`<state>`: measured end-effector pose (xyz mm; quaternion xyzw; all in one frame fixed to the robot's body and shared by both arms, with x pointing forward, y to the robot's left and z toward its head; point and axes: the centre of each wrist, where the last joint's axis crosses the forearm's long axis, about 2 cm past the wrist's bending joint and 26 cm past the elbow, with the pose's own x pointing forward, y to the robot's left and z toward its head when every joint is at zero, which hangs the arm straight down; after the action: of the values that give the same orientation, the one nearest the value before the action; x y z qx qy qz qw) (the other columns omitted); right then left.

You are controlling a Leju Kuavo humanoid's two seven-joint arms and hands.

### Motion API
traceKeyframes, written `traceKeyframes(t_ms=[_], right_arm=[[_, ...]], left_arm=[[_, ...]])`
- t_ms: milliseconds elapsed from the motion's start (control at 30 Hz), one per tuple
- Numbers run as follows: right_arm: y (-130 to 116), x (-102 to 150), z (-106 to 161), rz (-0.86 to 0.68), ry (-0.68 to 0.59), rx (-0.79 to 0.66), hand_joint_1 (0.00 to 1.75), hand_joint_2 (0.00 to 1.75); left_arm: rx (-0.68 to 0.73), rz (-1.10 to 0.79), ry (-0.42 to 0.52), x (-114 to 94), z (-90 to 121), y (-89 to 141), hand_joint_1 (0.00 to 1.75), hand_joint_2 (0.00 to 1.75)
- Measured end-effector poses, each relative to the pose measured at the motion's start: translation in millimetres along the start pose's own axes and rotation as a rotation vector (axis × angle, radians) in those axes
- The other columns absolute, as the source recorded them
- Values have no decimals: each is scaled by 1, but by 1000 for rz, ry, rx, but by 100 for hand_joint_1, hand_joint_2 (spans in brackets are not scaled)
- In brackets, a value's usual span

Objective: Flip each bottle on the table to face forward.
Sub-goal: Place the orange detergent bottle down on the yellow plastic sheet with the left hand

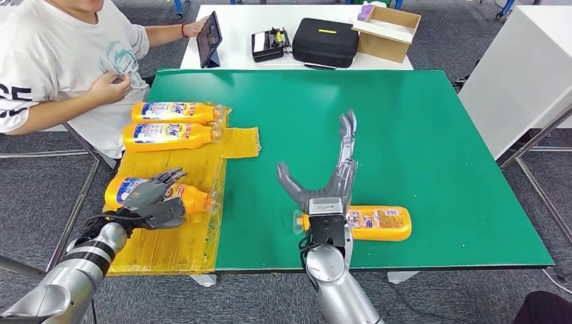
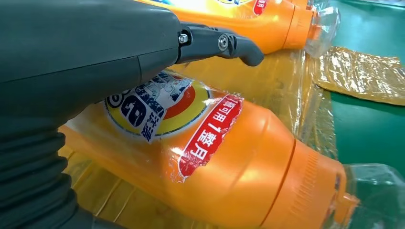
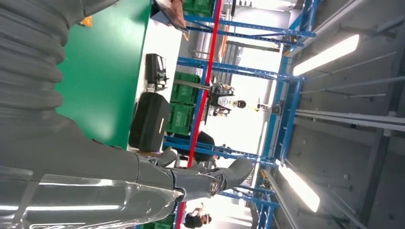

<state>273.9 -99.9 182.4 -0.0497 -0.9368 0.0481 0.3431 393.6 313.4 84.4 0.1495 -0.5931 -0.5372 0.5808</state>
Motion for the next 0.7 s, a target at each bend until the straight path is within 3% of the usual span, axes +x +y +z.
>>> traceKeyframes(t_ms=[133, 267, 367, 500, 700], right_arm=[[1, -2, 1, 0, 7, 9, 0, 175], [3, -3, 1, -2, 9, 21, 0, 175], [5, -3, 2, -4, -6, 46, 0, 175], [10, -2, 3, 2, -29, 70, 0, 0], [16, -1, 7, -9, -42, 85, 0, 0]], left_arm=[[-2, 6, -2, 0, 0, 0, 0, 0], [-6, 40, -19, 0, 0, -1, 0, 175], [-13, 139, -90, 1, 1, -5, 0, 175], [-53, 324, -178, 9, -3, -13, 0, 0], [-59, 621, -267, 25, -10, -16, 0, 0]])
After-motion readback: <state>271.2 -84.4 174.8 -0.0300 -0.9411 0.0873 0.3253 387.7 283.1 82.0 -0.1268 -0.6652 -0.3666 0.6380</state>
